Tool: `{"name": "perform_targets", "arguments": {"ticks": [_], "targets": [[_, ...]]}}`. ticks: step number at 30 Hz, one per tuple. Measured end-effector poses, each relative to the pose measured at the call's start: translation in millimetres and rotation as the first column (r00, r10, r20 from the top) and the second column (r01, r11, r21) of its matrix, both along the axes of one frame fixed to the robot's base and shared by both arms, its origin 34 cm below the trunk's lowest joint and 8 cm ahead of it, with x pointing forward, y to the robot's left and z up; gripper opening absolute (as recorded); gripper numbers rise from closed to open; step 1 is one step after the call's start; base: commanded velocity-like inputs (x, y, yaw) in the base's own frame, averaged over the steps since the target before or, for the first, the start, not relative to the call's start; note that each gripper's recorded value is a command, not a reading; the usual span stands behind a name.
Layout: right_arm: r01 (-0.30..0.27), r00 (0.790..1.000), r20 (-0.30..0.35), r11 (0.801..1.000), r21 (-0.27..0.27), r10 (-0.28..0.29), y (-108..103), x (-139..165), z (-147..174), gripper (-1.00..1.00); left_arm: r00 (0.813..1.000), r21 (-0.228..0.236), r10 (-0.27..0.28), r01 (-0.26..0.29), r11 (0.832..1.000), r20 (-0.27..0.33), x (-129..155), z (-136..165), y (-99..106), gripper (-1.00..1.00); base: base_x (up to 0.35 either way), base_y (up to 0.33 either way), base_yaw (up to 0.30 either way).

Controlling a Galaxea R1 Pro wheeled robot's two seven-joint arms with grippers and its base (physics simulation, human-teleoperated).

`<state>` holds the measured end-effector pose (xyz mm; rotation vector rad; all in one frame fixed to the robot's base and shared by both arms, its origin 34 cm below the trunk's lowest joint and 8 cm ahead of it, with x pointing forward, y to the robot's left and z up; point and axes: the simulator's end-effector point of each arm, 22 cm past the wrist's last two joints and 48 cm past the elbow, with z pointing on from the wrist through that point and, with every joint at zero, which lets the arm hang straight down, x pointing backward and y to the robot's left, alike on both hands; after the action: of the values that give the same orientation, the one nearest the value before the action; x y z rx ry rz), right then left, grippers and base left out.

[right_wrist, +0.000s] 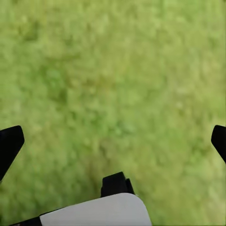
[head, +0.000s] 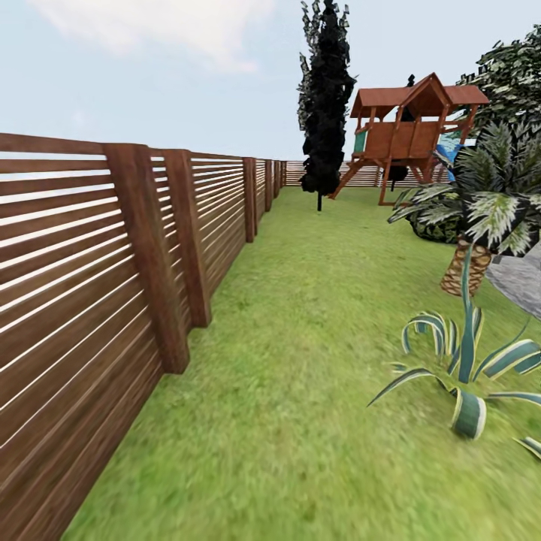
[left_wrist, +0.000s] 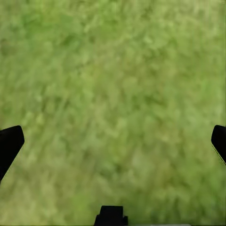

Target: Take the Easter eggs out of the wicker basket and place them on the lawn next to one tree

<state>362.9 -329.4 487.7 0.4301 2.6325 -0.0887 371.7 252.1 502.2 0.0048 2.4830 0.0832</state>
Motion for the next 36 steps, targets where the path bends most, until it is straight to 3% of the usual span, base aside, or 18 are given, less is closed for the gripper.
{"name": "perform_targets", "arguments": {"ticks": [19, 36], "targets": [[-0.001, 1.0, 0.0, 1.0, 0.0, 0.001, 0.0, -0.1, 0.0, 1.0, 1.0, 0.0, -0.001, 0.001, 1.0, 0.0, 0.4, 0.1, -0.5, 1.0, 0.336, 0.065, -0.079], [0.0, 1.0, 0.0, 1.0, 0.0, 0.0, 0.1, 0.0, 0.0, 1.0, 1.0, 0.0, -0.002, 0.002, 1.0, 0.001, 0.3, 0.1, -0.8, 1.0, 0.336, 0.094, -0.005]]}}
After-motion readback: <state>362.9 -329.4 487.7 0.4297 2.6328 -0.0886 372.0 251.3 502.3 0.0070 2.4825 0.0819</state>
